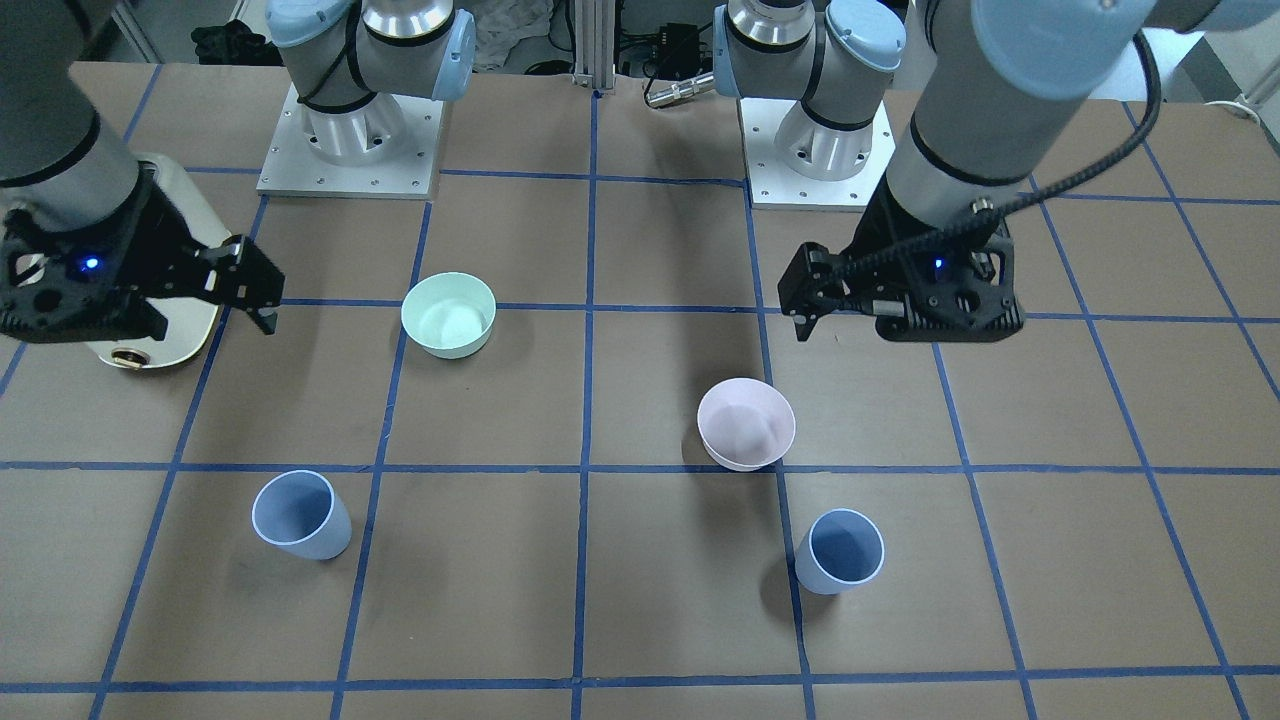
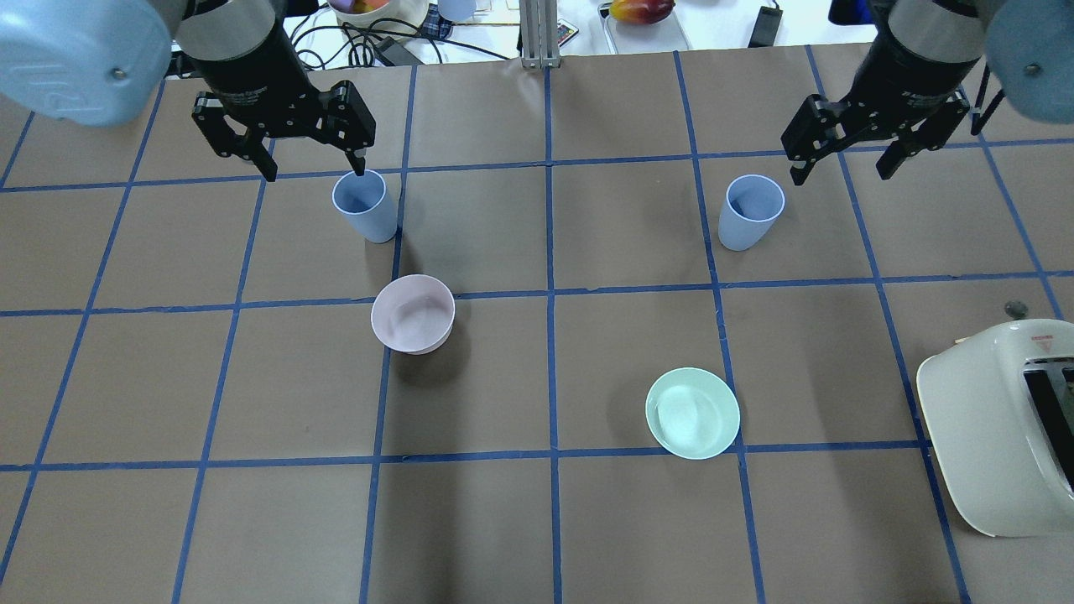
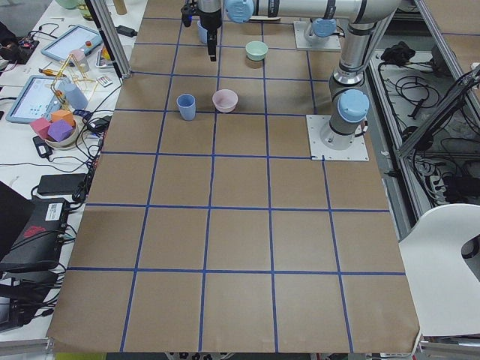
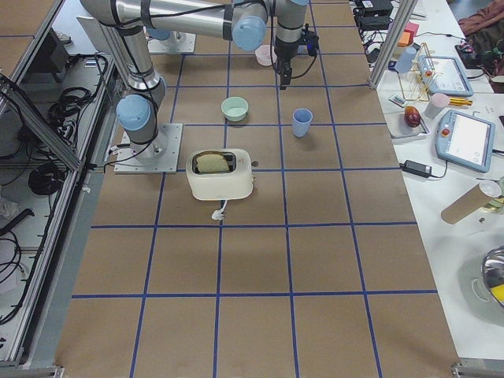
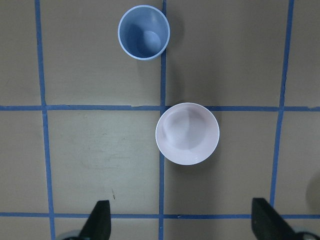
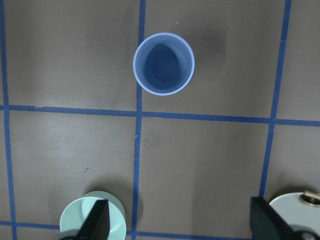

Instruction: Stack blue cups with both arms

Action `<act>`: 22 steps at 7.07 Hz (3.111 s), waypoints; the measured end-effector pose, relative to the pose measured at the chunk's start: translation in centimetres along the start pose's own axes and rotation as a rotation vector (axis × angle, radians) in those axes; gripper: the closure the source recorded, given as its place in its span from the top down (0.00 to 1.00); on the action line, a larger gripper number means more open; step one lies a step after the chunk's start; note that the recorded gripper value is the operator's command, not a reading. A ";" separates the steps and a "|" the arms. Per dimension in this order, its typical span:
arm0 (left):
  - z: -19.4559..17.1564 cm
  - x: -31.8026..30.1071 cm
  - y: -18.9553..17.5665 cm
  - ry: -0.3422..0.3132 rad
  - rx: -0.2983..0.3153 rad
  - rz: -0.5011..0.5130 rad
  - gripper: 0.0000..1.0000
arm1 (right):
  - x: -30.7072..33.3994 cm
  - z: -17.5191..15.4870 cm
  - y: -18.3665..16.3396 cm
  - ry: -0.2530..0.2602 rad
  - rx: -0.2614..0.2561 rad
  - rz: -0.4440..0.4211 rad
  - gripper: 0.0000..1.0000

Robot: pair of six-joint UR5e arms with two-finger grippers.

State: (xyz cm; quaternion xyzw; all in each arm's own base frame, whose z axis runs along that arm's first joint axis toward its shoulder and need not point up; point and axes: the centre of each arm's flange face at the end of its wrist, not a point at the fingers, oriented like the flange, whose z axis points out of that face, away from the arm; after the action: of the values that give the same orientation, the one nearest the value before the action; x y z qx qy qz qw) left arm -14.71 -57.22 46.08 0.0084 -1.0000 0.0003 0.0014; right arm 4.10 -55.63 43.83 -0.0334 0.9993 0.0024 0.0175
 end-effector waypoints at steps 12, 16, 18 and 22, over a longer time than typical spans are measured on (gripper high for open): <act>19.3 0.4 -12.8 -0.006 -0.093 0.037 0.00 | 4.1 17.7 -9.0 -0.123 -0.034 -0.109 1.00; 17.6 0.5 -12.7 -0.005 -0.075 0.039 0.00 | 4.1 19.3 -9.2 -0.136 -0.063 -0.105 0.54; 16.7 2.7 -11.9 -0.001 -0.066 0.038 0.00 | 4.1 19.4 -9.2 -0.136 -0.067 -0.104 0.00; 15.3 16.7 -6.2 0.021 -0.057 -0.111 0.00 | 4.1 18.4 -8.8 -0.135 -0.099 -0.102 0.00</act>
State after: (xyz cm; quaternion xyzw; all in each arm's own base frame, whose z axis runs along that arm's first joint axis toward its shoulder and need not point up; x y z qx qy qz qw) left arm -31.30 -63.67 30.79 0.0638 -0.9975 -0.0281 0.0122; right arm 1.21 -64.61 25.21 -0.0848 0.9915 0.0533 0.0834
